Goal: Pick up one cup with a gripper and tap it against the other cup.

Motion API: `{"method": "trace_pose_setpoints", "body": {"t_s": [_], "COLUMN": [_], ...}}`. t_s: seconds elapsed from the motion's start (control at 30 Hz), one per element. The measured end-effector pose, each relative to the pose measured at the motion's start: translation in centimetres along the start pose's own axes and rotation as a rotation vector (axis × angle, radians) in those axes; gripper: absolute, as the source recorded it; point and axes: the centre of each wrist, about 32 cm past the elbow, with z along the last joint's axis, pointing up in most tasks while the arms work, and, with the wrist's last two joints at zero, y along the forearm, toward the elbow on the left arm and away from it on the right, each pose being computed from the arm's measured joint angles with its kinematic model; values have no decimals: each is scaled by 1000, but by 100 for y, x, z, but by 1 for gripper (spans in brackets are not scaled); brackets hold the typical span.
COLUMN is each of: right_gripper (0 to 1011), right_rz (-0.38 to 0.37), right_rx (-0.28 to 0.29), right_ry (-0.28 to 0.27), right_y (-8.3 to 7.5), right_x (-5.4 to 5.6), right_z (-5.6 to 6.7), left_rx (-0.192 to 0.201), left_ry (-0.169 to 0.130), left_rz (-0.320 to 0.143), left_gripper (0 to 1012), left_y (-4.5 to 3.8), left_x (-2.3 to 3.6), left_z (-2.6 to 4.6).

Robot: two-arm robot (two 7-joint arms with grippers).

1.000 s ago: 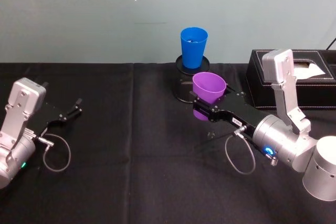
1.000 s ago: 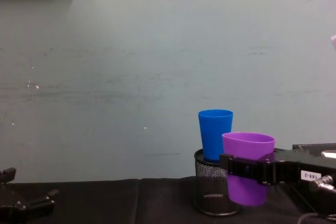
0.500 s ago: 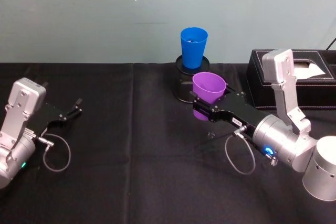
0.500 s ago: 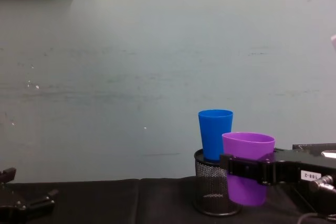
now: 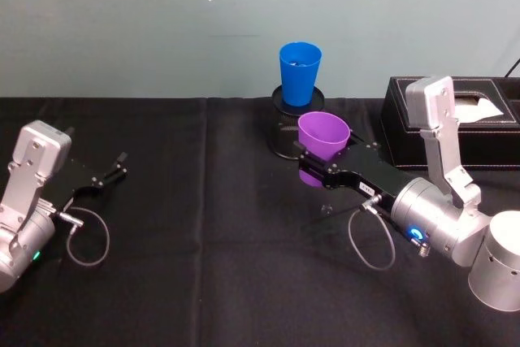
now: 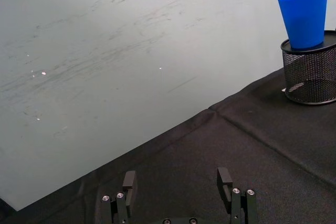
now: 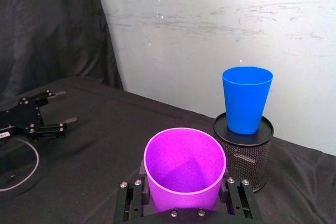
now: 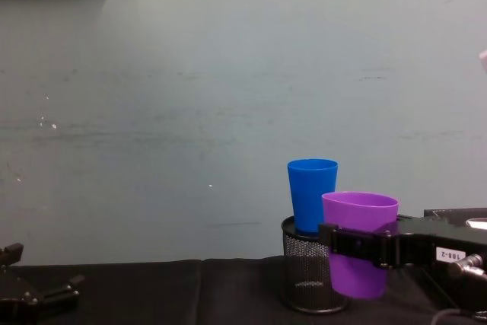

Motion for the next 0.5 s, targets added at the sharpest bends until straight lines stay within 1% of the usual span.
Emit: {"method": "trace_pose_setpoints", "body": {"t_s": [0.5], "right_gripper": [715], "right_rz": [0], "right_rx": [0], "right_ry": [0], "right_y": [0], "right_x": [0], "right_z": [0], "left_rx": [0], "left_ry": [0], "left_rz": [0], "left_gripper": [1000], "left_y": [0], "left_x": [0], "left_z": [0]}}
